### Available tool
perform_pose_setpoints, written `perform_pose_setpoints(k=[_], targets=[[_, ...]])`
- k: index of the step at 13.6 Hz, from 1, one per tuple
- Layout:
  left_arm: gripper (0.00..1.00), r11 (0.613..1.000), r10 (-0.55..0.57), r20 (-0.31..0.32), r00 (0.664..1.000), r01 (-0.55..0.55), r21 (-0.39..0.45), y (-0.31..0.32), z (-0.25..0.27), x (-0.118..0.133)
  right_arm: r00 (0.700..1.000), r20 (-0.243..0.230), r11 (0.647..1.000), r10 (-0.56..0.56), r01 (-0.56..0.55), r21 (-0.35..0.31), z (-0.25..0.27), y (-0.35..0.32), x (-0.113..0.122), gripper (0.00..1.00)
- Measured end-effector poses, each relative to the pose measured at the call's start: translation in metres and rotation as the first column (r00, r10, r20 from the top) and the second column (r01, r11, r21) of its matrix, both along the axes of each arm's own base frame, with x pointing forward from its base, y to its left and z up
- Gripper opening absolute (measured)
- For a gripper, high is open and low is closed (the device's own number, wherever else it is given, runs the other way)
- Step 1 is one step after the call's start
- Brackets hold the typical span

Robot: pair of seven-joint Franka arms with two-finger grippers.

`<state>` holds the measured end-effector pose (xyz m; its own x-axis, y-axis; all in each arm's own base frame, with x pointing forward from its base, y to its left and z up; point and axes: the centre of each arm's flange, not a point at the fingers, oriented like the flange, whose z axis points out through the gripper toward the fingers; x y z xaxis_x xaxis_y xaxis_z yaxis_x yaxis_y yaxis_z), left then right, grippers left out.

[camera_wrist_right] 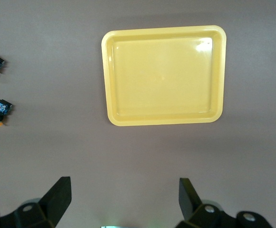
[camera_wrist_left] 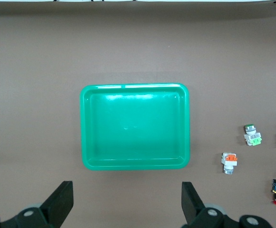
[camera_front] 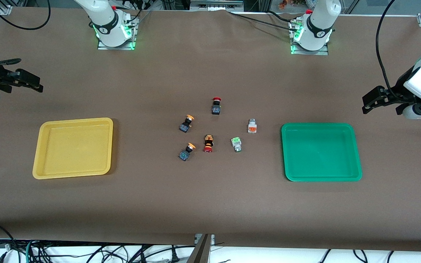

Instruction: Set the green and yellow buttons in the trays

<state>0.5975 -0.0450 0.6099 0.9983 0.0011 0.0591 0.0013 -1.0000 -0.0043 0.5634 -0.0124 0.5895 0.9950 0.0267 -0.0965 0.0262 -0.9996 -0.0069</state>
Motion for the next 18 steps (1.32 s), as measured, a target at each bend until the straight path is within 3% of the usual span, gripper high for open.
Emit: perform_pose_setpoints(k=[14, 18], targets=[[1.00, 1.000, 0.002, -0.003, 1.000, -0.002, 0.000, 0.001, 0.000, 0.000, 1.000, -0.006, 1.000, 0.003, -0.003, 0.000, -0.008, 0.001, 0.006, 1.00], [1.00, 1.000, 0.009, -0.030, 1.000, -0.009, -0.002, 0.005, -0.005, -0.001, 0.999, -0.036, 1.000, 0.021, -0.021, 0.001, -0.034, 0.012, 0.020, 1.00]])
